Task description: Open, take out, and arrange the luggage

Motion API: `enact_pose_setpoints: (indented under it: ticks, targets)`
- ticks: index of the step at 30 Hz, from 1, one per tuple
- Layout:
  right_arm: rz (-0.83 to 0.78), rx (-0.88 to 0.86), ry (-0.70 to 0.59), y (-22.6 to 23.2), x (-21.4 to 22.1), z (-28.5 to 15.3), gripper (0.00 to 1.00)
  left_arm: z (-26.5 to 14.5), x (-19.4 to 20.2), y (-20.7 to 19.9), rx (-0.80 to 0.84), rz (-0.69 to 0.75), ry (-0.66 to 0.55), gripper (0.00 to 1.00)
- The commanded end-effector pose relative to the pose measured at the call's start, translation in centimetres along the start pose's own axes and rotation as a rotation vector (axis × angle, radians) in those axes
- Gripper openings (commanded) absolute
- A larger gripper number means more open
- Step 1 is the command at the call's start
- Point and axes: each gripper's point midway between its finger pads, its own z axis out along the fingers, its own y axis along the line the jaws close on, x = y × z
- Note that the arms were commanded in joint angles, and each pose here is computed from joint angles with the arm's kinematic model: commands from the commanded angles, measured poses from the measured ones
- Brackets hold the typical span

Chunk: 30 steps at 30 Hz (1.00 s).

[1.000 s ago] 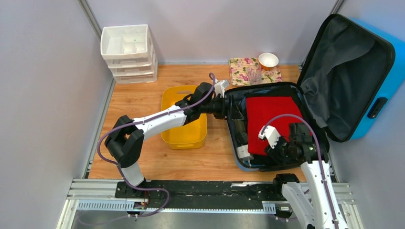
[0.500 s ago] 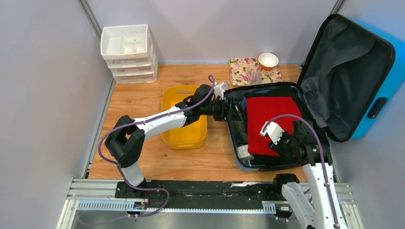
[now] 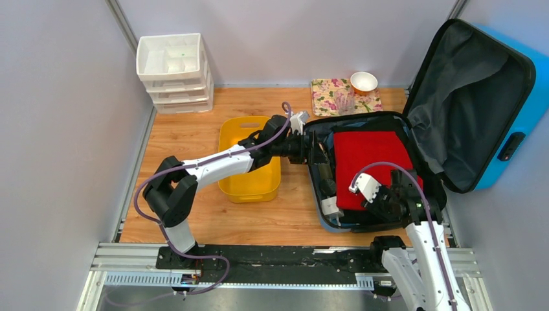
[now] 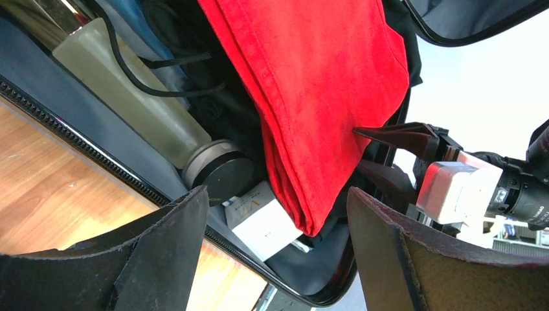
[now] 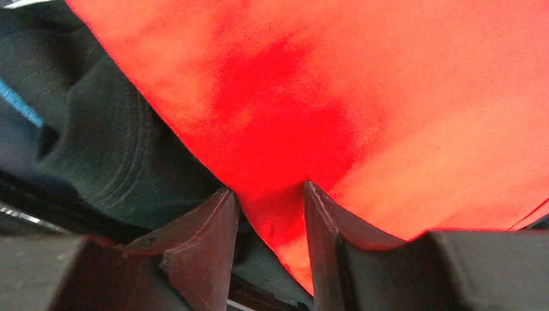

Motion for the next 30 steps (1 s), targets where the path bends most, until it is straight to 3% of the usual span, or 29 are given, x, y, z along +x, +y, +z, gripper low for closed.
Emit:
enact_pose_setpoints:
  ticks: [1,3,4,5,15,19,30]
  targets:
    - [0.008,0.193,-0.032,-4.3,-1.3,-0.6,0.32,0.3,-0.9,-1.0,0.029,-0.013,-0.02,0.86]
    - [0.025,0.193,-0.039,-4.6,-1.8,-1.1,0.18,0.3,-0.5,-1.1,0.029,-0.018,-0.014,0.86]
    - [0.029,0.188,-0.054,-4.7,-2.2,-1.5,0.05,0.3,-0.4,-0.7,0.015,-0.028,-0.01,0.86]
    - [0.039,0.201,-0.073,-5.1,-3.0,-2.7,0.0,0.3,-0.3,-0.7,0.006,-0.039,-0.006,0.87]
    - [0.05,0.221,-0.239,-6.0,-7.4,-8.7,0.0,-0.7,-2.8,-4.4,0.112,-0.17,-0.096,0.88]
    - [0.058,0.205,-0.24,-5.7,-7.5,-9.0,0.0,-0.2,-4.2,-5.7,0.141,-0.196,-0.142,0.88]
    - [0.043,0.219,-0.27,-5.5,-8.0,-10.5,0.0,3.6,-3.0,-5.9,0.135,-0.3,-0.119,0.89]
